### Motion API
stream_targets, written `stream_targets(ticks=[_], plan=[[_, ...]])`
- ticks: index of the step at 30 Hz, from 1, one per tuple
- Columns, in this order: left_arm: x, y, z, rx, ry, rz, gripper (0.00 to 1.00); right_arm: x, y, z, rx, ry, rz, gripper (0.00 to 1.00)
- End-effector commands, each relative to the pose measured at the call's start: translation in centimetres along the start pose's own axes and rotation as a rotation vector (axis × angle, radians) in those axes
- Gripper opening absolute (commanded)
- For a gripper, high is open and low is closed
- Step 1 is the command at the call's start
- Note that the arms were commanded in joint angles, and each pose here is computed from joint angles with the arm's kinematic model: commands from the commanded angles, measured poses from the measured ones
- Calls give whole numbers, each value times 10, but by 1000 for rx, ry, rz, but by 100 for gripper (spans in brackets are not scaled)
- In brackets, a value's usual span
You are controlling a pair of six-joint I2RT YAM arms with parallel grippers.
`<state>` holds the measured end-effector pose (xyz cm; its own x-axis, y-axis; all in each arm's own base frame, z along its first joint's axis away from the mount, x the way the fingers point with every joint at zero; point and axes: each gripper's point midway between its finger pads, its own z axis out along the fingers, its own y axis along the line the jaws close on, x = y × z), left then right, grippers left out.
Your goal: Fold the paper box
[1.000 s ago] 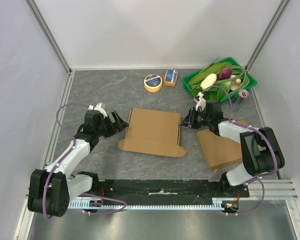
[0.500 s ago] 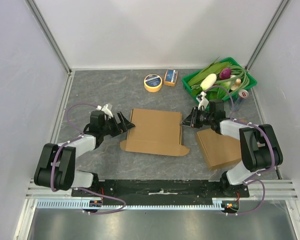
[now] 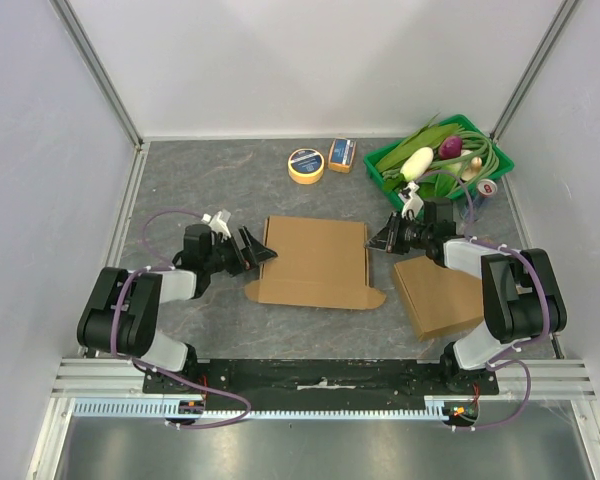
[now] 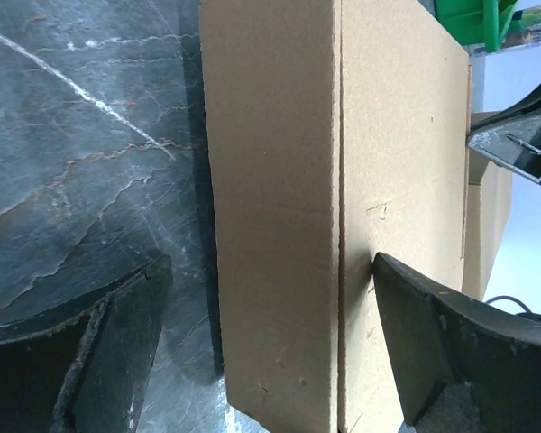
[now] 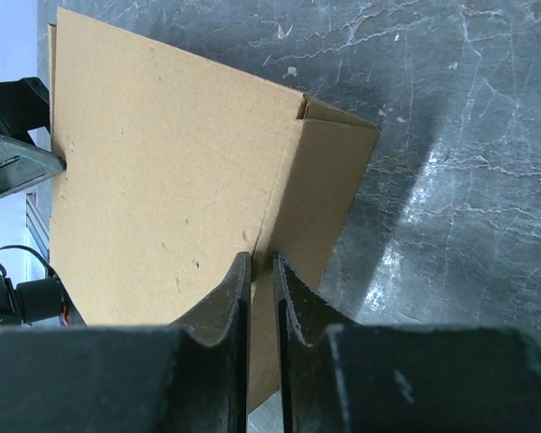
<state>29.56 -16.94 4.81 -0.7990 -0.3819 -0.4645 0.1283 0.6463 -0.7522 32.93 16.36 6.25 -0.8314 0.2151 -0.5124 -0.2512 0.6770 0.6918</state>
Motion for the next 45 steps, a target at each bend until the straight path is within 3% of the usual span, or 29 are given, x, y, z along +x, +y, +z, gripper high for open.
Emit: stream_targets(ticks=[1, 6, 16, 19, 22, 23, 25, 26, 28, 29, 32, 34, 36, 38, 41, 45], plan=[[1, -10, 2, 66, 4, -31, 98, 38, -77, -11, 313, 77, 66, 17], [8, -1, -2, 17, 6, -38, 99, 39, -86, -17, 346, 69, 82, 17], [32, -46, 16, 281, 127, -117, 98, 41, -87, -13, 331, 81, 99, 17], [32, -51, 17, 328, 129, -143, 87, 38, -85, -13, 322, 74, 92, 18], [30, -54, 15, 336, 113, -155, 69, 31, -79, -15, 313, 59, 55, 26], [28, -58, 11, 342, 99, -148, 62, 24, -76, -15, 308, 45, 29, 39], [27, -56, 9, 306, 104, -184, 57, 15, -63, -22, 344, 40, -35, 53], [26, -56, 8, 295, 103, -189, 56, -3, -53, -25, 368, 12, -88, 67], [16, -62, 4, 275, 86, -184, 56, -20, -34, -44, 500, -28, -209, 78], [24, -55, 3, 225, 127, -232, 56, -45, -17, -54, 544, -92, -271, 85], [24, -65, -12, 219, 187, -309, 57, -67, 53, -74, 623, -157, -537, 98], [13, -80, -24, 240, 181, -268, 57, -65, 89, -75, 571, -140, -710, 98], [20, -77, -35, 169, 236, -299, 59, -36, 161, -60, 409, -128, -925, 98], [4, -94, -49, 190, 203, -225, 60, 5, 219, -57, 273, -118, -1156, 98], [1, -104, -68, 168, 197, -244, 63, 39, 271, -62, 125, -128, -1296, 98], [8, -107, -83, 171, 233, -301, 63, 75, 305, -65, -20, -56, -1393, 98]])
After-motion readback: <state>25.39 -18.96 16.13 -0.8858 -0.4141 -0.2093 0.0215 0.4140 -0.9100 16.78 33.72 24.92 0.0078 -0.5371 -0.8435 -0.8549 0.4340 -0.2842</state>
